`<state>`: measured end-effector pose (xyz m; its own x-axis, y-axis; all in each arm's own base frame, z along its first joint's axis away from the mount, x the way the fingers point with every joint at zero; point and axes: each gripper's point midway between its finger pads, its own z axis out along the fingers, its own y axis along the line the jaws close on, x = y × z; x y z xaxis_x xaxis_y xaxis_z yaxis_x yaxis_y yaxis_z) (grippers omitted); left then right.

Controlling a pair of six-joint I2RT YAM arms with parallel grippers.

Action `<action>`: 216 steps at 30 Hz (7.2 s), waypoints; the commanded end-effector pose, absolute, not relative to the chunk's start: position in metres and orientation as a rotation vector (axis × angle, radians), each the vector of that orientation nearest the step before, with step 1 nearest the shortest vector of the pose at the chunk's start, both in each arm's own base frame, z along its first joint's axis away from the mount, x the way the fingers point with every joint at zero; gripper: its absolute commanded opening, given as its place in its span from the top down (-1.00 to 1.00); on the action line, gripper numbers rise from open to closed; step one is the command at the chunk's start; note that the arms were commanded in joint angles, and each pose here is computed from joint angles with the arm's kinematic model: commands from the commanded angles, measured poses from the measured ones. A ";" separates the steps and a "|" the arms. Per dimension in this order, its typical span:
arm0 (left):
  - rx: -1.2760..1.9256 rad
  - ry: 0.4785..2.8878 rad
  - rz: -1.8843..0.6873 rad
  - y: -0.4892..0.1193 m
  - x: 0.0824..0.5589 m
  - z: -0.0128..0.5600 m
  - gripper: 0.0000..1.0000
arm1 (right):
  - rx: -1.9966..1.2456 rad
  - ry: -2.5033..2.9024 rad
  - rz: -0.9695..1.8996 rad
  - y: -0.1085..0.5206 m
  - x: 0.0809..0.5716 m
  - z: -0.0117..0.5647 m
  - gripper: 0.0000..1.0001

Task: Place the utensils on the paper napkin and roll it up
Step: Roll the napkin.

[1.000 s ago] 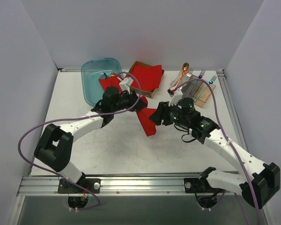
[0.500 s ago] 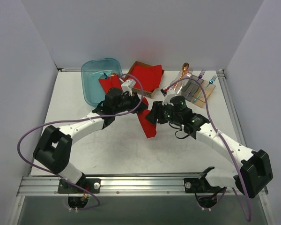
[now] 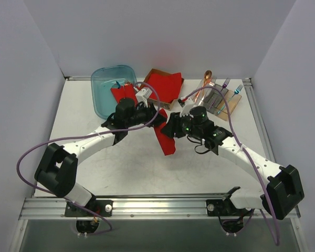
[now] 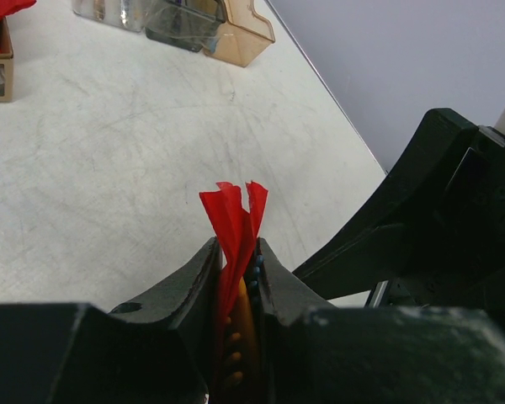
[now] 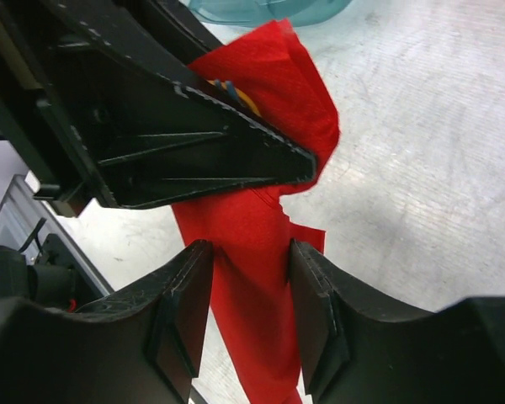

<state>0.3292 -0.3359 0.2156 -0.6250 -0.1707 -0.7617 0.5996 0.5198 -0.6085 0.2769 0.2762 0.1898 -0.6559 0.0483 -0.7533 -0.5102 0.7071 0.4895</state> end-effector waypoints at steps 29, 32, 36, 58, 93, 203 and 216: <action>0.367 1.649 -1.503 -0.330 0.306 0.298 0.49 | -0.350 1.964 1.274 0.281 0.262 0.213 1.00; 0.351 1.621 -1.527 -0.330 0.307 0.304 0.22 | -0.336 1.968 1.282 0.281 0.261 0.210 1.00; 0.316 1.596 -1.542 -0.326 0.310 0.308 0.16 | -0.322 1.985 1.290 0.281 0.258 0.201 1.00; 0.269 1.743 -1.368 -0.306 0.330 0.268 -0.28 | -0.308 1.994 1.293 0.279 0.256 0.194 1.00; 0.263 1.771 -1.301 -0.308 0.336 0.266 0.66 | -0.292 2.016 1.294 0.279 0.256 0.183 1.00; 0.298 1.504 -1.650 -0.322 0.275 0.275 0.95 | 0.020 1.641 1.371 0.300 0.292 0.272 0.43; 0.389 1.481 -1.715 -0.322 0.256 0.273 0.95 | -0.006 1.633 1.262 0.262 0.308 0.290 -0.25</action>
